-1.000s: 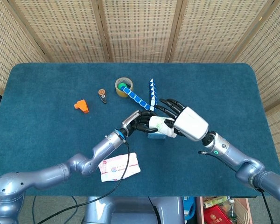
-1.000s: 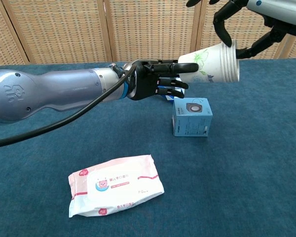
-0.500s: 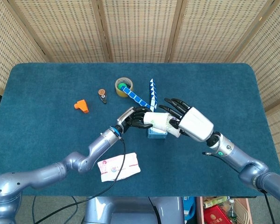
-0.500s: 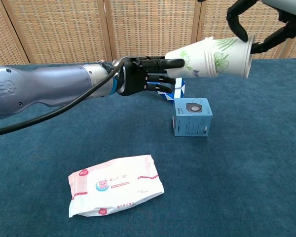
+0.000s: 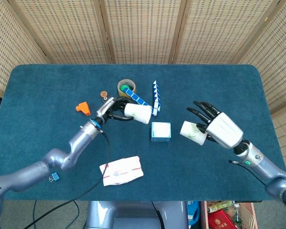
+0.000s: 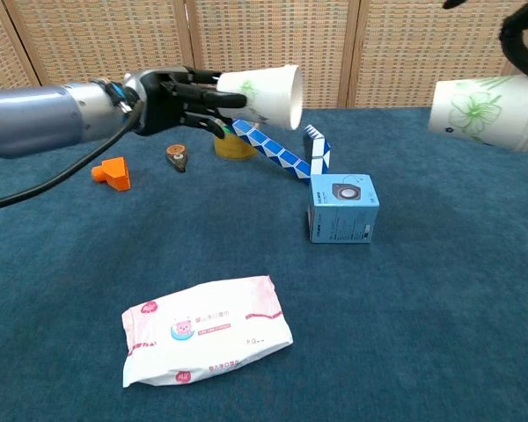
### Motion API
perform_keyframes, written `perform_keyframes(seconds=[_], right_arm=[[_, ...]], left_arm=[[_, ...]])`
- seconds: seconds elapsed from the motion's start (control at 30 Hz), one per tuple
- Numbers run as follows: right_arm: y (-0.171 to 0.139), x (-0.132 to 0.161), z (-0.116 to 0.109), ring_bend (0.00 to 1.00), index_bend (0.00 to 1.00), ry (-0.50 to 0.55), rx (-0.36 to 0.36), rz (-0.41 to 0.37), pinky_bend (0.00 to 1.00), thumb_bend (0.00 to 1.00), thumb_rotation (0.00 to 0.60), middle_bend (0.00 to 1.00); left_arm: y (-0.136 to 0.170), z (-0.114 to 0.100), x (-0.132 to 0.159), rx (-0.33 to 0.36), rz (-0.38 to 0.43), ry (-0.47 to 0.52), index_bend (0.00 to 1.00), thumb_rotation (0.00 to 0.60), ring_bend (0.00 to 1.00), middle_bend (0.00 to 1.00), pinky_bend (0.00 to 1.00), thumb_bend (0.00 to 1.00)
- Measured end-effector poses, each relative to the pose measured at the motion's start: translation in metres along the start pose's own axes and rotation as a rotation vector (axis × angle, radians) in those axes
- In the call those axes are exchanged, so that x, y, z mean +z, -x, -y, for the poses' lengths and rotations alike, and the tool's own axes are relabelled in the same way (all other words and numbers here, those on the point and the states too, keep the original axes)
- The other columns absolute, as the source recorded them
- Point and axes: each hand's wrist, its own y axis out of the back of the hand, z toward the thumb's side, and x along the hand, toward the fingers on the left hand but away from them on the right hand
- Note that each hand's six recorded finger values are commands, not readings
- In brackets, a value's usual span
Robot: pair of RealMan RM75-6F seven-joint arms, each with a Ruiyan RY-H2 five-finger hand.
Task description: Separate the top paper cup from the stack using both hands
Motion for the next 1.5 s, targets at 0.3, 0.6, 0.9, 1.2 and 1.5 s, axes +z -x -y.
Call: perform_keyframes(seconds=[0.3,0.6,0.9,1.2,1.5], right_arm=[[-0.046,-0.008,0.020,0.02,0.74,-0.093,0.156,0.027,0.25,0.52,0.600,0.26],[-0.061,0.010,0.056,0.02,0.74,-0.085,0.247,0.040,0.25,0.52,0.600,0.25],[-0.059,0.019,0.083,0.02,0.62,-0.065,0.282,0.072,0.25,0.52,0.600,0.20],[-0.062,0.015,0.092,0.00,0.00,-0.027,0.309,0.140,0.10,0.00,0.600,0.00],[-0.067,0.027,0.052,0.00,0.00,0.111,0.199,0.289,0.01,0.00,0.600,0.00]], left_arm=[[0.048,-0.097,0.008,0.112,0.010,-0.619,0.49,0.600,0.50,0.51,0.50,0.15],[0.104,-0.150,-0.013,0.180,-0.070,-1.128,0.49,0.600,0.50,0.51,0.50,0.16],[0.143,-0.164,-0.069,0.173,-0.213,-1.389,0.46,0.600,0.41,0.44,0.48,0.16],[0.154,-0.165,-0.088,0.174,-0.244,-1.367,0.00,0.600,0.00,0.00,0.05,0.15],[0.190,-0.173,-0.052,0.316,-0.149,-1.177,0.00,0.600,0.00,0.00,0.00,0.13]])
